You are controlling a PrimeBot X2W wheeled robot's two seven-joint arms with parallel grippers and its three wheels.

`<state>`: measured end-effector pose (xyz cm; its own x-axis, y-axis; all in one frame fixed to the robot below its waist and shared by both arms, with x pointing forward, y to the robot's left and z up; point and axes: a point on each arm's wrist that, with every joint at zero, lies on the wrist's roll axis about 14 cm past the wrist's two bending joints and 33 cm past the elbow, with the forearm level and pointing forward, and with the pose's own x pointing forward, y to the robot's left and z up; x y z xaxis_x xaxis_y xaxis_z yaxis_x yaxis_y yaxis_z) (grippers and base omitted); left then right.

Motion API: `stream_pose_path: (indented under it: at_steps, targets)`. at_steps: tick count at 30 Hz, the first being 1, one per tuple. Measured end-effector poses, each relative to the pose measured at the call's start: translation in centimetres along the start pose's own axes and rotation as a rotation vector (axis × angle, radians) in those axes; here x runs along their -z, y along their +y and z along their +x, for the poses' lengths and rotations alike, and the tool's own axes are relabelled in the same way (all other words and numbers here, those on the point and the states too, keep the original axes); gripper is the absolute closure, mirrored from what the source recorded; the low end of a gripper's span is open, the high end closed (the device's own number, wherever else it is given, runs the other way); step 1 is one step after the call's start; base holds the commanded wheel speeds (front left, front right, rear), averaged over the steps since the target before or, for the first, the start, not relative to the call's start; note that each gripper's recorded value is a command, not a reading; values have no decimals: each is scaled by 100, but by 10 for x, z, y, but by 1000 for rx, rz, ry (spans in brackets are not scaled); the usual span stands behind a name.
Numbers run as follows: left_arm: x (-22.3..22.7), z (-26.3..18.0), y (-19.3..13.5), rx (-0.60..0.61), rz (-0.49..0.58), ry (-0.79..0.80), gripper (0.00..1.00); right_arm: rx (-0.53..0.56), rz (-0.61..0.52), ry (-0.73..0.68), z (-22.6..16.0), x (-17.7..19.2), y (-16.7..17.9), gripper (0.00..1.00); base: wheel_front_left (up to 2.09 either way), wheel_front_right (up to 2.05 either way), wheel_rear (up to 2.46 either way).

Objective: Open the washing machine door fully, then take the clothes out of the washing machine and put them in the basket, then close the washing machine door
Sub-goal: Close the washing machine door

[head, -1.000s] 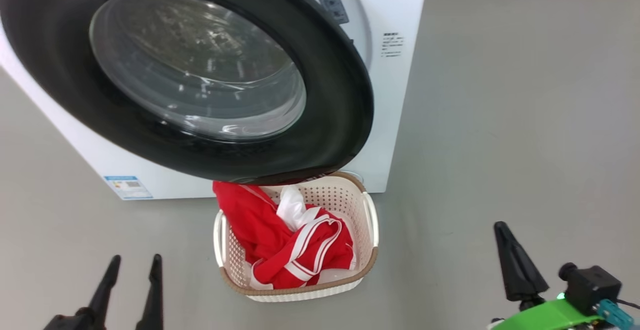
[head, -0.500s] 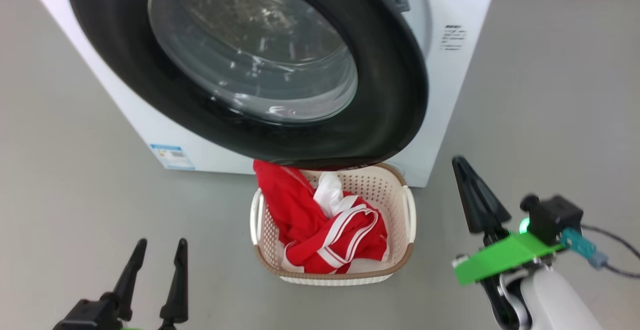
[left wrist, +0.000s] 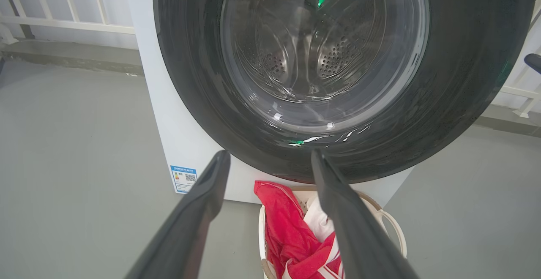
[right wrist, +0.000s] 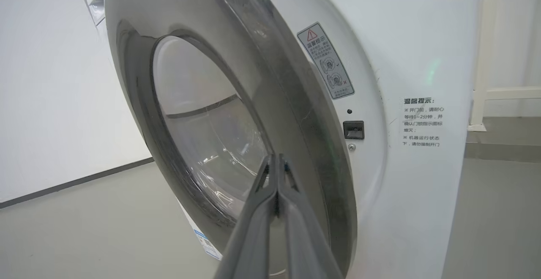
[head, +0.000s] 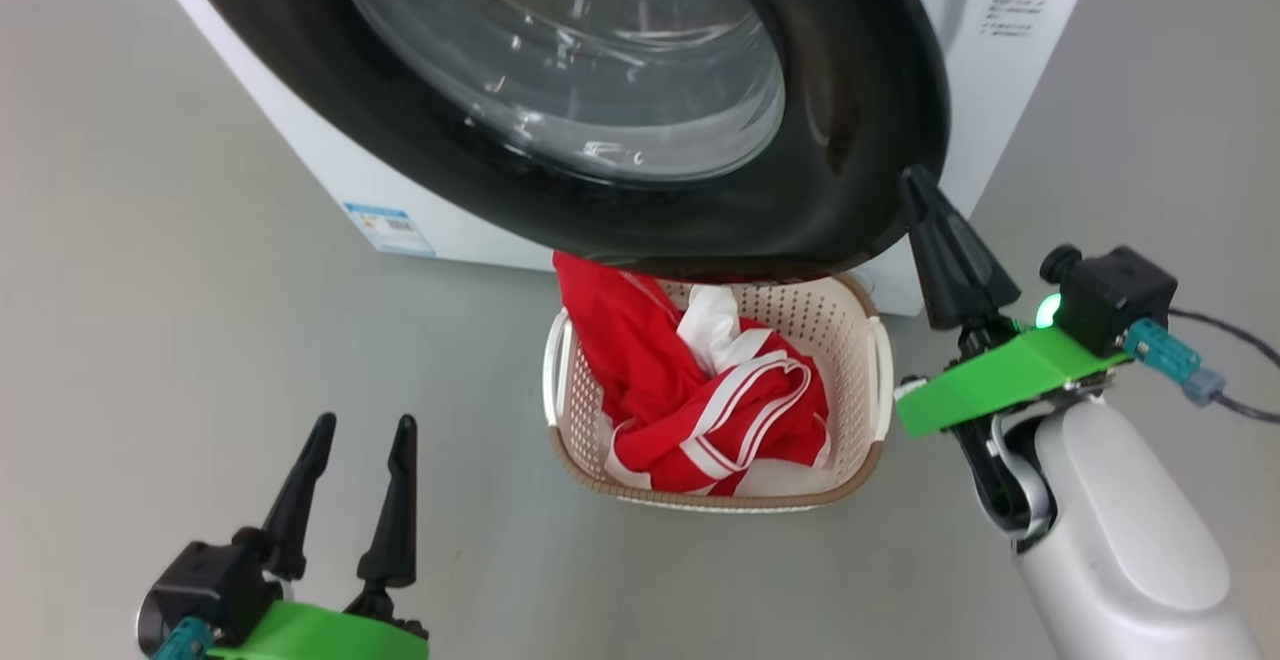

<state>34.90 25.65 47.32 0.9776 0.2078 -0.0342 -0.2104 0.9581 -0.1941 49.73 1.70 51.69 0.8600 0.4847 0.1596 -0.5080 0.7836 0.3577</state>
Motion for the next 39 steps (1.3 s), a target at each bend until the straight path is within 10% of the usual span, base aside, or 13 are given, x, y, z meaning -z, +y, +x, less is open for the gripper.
stream_pose_path:
  at_steps: [39]
  targets:
    - [25,42,-10,11,-24,65,0,38,51,-114,88,7,-44,100,0,0,0]
